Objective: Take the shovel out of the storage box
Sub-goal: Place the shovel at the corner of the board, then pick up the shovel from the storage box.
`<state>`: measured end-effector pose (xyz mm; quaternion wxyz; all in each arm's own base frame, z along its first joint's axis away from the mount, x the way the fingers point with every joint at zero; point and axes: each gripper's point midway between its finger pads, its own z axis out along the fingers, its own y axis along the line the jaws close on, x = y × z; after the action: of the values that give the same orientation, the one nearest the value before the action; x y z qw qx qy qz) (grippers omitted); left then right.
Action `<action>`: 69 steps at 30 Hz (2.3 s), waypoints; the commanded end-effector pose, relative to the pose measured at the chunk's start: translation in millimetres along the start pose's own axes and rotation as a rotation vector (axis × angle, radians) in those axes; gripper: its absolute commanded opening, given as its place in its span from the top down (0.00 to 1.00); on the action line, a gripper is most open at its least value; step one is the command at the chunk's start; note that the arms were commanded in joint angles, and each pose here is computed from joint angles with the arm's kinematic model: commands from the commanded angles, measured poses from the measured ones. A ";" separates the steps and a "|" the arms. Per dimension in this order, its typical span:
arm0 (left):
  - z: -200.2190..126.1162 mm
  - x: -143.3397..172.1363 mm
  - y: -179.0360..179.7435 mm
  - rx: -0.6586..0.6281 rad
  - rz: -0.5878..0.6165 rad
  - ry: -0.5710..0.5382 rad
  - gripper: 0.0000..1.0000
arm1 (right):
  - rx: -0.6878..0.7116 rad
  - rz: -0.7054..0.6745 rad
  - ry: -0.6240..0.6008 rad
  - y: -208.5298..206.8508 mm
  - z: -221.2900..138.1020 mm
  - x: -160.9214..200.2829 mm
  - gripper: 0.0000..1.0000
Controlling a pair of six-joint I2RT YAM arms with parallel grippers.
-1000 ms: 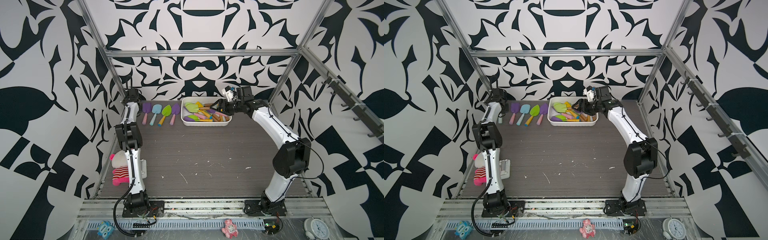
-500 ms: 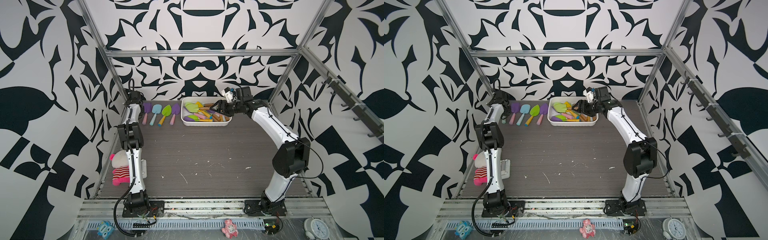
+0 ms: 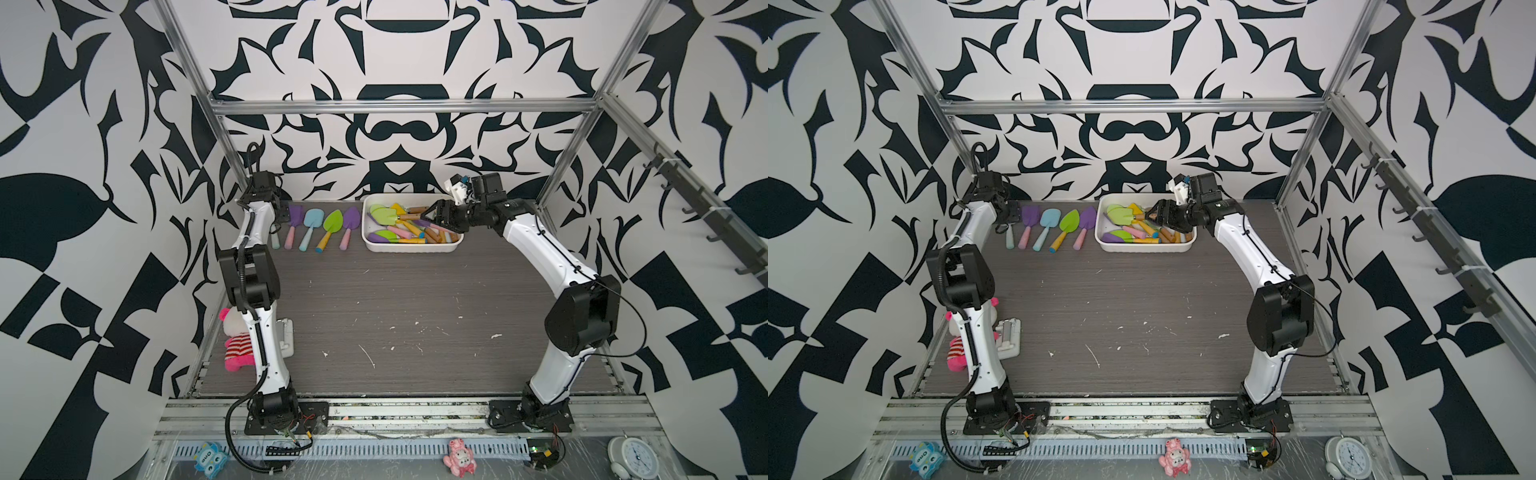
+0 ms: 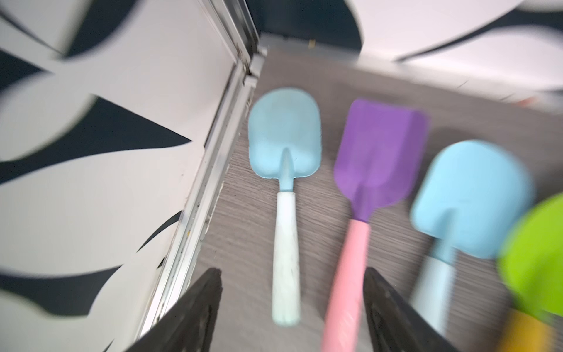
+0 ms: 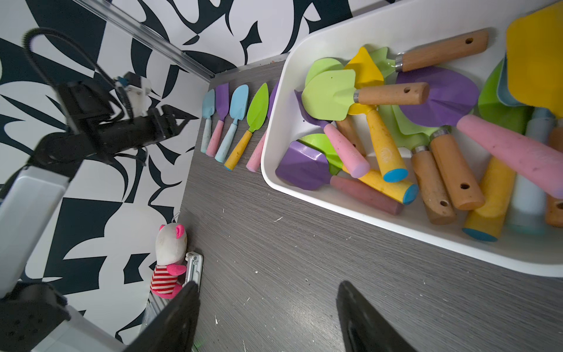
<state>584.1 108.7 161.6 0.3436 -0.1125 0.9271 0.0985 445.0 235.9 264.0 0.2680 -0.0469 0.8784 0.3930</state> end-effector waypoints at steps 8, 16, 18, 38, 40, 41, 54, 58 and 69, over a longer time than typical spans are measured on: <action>-128.8 -36.2 -6.3 0.161 -0.098 -0.185 0.18 | 0.129 0.005 -0.012 -27.4 -7.7 -19.3 0.26; -237.7 -46.2 -8.9 0.306 -0.128 -0.370 0.16 | 0.291 0.057 0.098 -82.8 10.3 -19.3 0.26; -264.0 -44.4 -9.3 0.331 -0.132 -0.419 0.13 | 0.307 0.053 0.108 -91.1 17.8 -22.8 0.26; -388.4 19.5 -20.0 0.553 -0.109 -0.588 0.06 | 0.410 0.061 0.128 -163.8 77.8 -48.1 0.28; -388.2 25.8 -24.7 0.574 -0.103 -0.575 0.06 | 0.423 0.051 0.122 -168.3 79.6 -50.0 0.28; -387.0 28.4 -25.8 0.578 -0.105 -0.566 0.06 | 0.430 0.043 0.116 -171.0 80.2 -51.5 0.28; -369.7 37.7 -70.1 0.647 -0.030 -0.487 0.06 | 0.409 -0.137 0.035 -163.9 76.3 -80.3 0.29; -365.6 44.3 -98.3 0.686 0.042 -0.474 0.06 | 0.428 -0.174 -0.042 -158.0 67.9 -101.3 0.27; -354.5 54.7 -140.2 0.752 0.109 -0.431 0.05 | 0.417 -0.139 -0.011 -183.5 87.9 -95.2 0.27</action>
<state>361.0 -121.7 371.0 0.5285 0.0856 0.8188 -0.2074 612.8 162.2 147.4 0.3008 -0.0456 0.9353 0.1809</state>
